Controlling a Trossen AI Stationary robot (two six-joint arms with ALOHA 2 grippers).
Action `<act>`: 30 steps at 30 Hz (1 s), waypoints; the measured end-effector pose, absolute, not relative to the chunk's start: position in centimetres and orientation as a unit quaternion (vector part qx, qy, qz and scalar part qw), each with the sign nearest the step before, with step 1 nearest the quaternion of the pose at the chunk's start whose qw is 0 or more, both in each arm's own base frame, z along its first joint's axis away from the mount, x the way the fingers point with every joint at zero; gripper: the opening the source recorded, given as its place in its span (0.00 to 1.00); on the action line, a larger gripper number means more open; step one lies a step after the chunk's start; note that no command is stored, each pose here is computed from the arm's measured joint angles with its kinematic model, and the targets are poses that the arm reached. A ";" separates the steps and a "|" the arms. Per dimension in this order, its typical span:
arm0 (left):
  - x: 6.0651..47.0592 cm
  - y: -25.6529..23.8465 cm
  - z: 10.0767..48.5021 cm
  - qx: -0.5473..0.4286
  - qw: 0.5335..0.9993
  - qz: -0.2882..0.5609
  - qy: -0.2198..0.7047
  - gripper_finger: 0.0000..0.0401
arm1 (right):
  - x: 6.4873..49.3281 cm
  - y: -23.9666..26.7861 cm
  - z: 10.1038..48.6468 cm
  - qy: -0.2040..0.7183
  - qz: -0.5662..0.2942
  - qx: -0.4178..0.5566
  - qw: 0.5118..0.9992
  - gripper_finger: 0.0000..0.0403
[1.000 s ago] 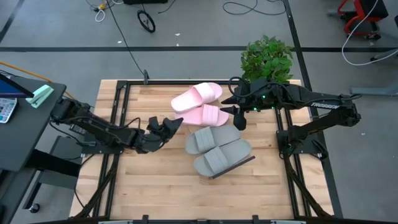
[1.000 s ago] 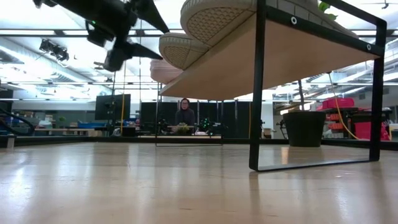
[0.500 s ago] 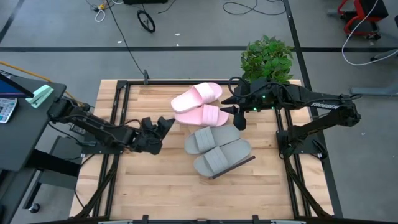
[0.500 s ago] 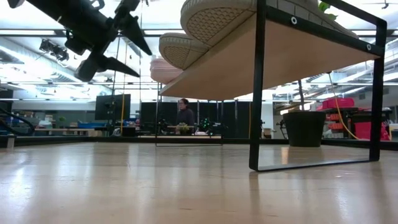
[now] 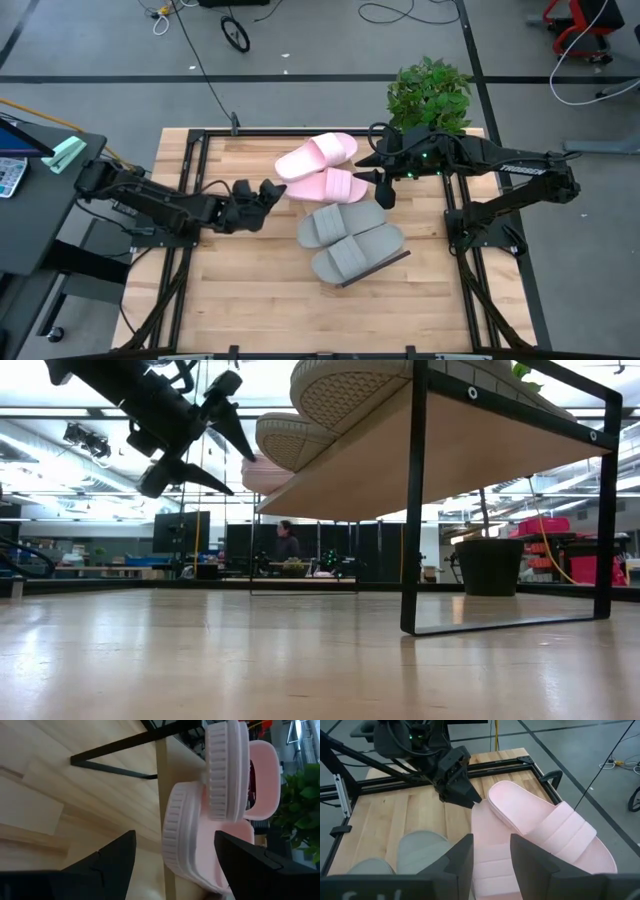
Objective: Pick and place slides into the shelf
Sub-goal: Adjust the pink slippers
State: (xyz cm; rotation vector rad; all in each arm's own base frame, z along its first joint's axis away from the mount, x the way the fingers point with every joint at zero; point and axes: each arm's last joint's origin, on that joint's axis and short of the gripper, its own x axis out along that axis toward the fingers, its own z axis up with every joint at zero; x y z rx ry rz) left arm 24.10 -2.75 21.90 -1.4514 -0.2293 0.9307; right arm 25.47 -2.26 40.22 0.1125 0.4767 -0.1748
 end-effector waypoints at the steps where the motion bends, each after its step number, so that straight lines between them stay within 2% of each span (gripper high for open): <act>1: 24.2 -2.6 21.9 -0.638 0.646 0.407 -0.099 0.68 | 25.5 -2.3 40.2 0.235 -0.086 0.056 0.966 0.33; 11: 24.8 -1.3 22.3 -0.640 0.658 0.390 -0.078 0.68 | 25.5 -2.3 40.2 0.235 -0.088 0.056 0.966 0.33; 17: 25.0 -0.8 22.4 -0.641 0.662 0.383 -0.065 0.60 | 25.5 -2.4 40.2 0.234 -0.100 0.053 0.966 0.33; 23: 25.1 -0.8 22.1 -0.642 0.661 0.383 -0.057 0.45 | 25.5 -2.4 40.2 0.234 -0.101 0.053 0.965 0.33; 30: 26.3 -1.5 21.7 -0.661 0.658 0.355 -0.070 0.16 | 25.5 -2.4 40.2 0.234 -0.102 0.053 0.965 0.33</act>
